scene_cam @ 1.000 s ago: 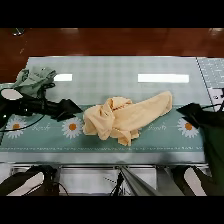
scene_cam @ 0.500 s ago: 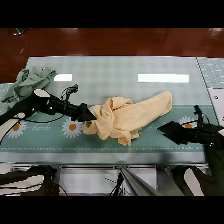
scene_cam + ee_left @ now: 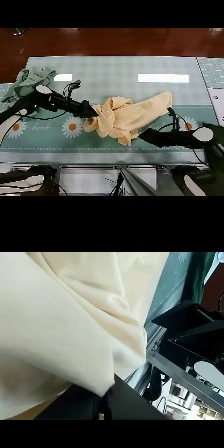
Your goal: Fold the shirts.
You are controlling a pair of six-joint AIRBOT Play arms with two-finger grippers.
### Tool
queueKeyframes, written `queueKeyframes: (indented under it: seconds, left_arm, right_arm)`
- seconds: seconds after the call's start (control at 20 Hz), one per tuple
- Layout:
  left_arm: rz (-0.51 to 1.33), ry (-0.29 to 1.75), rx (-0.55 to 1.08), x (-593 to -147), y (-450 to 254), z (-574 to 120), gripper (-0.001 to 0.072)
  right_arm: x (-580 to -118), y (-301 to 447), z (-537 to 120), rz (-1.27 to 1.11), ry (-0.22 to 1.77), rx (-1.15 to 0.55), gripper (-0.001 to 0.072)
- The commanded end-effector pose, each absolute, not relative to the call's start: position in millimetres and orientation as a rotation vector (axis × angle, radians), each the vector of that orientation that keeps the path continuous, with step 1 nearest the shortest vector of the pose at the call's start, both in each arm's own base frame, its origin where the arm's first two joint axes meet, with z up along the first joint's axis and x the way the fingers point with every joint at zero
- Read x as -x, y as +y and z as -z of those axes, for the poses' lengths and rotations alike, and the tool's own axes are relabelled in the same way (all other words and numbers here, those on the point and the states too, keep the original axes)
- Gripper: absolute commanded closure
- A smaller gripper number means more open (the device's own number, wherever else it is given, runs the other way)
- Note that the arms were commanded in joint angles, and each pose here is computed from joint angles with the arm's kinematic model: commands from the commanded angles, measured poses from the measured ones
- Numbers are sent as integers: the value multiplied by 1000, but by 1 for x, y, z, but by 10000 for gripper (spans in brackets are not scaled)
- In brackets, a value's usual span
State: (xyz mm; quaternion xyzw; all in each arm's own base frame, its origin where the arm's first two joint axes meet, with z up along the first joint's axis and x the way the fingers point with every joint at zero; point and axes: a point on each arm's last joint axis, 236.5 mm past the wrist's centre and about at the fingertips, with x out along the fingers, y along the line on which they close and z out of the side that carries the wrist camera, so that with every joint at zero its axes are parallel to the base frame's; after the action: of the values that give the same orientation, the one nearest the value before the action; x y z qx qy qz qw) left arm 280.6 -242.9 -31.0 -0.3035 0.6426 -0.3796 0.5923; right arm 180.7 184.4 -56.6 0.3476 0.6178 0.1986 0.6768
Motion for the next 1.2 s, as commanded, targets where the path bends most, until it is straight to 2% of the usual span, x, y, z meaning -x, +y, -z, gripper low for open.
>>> queueKeyframes:
  seconds: [0.0, 0.3, 0.45, 0.5, 0.55, 0.6, 0.75, 0.85, 0.9, 1.05, 1.15]
  left_arm:
    - [885, 1492, 704, -281, -243, 31, 671]
    - [885, 1492, 704, -281, -243, 31, 670]
    - [886, 1492, 704, -281, -243, 30, 671]
    - [887, 1493, 704, -281, -243, 30, 670]
    - [888, 1494, 704, -280, -243, 30, 670]
    - [892, 1497, 705, -279, -243, 30, 670]
    - [889, 1472, 710, -288, -239, 24, 671]
    - [900, 1368, 708, -315, -233, -5, 670]
    - [924, 1253, 737, -338, -233, -41, 671]
    - [988, 787, 758, -402, -223, -199, 671]
    - [954, 458, 673, -421, -205, -320, 671]
  right_arm:
    - [-187, 209, 57, -485, 1388, -807, 87]
    - [-179, 255, 74, -618, 1518, -747, 86]
    - [-195, 265, 81, -637, 1536, -717, 88]
    - [-201, 268, 82, -648, 1534, -709, 168]
    - [-206, 272, 79, -678, 1530, -692, 454]
    - [-209, 277, 73, -726, 1517, -668, 694]
    - [-223, 273, 37, -857, 1484, -554, 696]
    - [-259, 242, 2, -811, 1435, -444, 696]
    - [-286, 222, -28, -764, 1367, -390, 696]
    - [-376, 159, -194, -614, 953, -276, 697]
    - [-392, 135, -328, -568, 625, -228, 697]
